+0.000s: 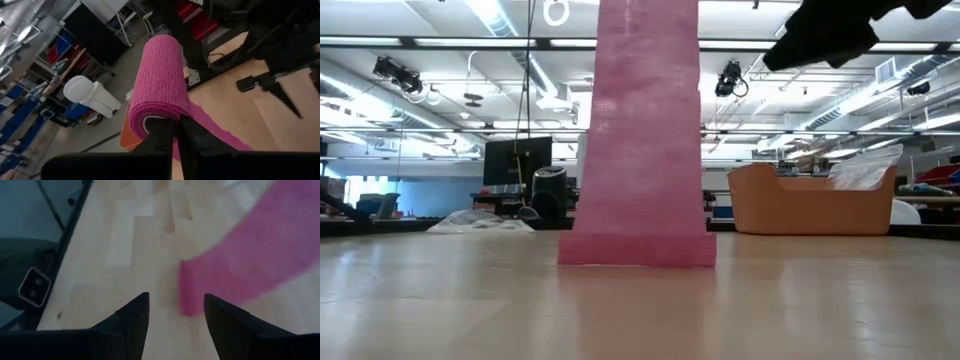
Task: Roll bandage
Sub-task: Roll the pink bandage
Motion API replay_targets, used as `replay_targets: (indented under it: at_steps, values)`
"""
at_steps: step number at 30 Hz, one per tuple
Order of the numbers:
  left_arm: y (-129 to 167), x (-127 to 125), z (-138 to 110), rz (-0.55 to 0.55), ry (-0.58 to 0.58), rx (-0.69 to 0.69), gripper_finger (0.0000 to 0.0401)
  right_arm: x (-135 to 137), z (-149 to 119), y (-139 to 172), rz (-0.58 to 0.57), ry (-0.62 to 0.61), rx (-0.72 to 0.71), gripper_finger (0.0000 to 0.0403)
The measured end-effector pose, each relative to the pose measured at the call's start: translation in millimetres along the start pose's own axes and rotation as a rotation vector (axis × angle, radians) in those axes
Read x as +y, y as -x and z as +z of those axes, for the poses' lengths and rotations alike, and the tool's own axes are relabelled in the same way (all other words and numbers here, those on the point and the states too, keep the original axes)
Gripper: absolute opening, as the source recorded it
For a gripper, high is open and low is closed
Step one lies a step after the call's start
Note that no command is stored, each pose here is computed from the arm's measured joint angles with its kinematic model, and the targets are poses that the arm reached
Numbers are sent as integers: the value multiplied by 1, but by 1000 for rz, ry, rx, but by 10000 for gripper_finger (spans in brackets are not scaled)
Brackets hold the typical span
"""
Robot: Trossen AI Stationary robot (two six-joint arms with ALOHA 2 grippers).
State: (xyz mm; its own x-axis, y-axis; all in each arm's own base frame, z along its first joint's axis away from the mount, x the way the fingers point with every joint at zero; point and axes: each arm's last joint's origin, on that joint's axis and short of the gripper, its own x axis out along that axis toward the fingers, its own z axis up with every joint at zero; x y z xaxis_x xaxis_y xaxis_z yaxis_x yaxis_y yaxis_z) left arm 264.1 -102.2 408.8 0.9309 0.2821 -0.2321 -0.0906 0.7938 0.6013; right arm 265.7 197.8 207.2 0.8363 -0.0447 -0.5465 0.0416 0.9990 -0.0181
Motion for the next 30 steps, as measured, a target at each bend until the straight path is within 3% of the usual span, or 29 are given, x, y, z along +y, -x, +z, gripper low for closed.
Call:
replay_targets:
  at_steps: [5,10,15,23,27,30]
  values:
    - [-8,-3,-10,-7,14,26,14,3,-19,-26,-26,113,65,183]
    - [-11,-9,-16,-18,11,29,14,-5,-26,-55,-31,78,80,176]
    - [-12,-10,-15,-14,19,19,14,-14,-28,-75,42,40,107,165]
    - [-12,-10,-16,-16,16,22,14,-24,-41,-99,24,6,149,143]
    - [-12,-10,-16,-15,16,22,14,-28,-44,-103,12,5,161,118]
    - [-12,-10,-16,-16,16,23,14,-29,-43,-104,6,16,152,78]
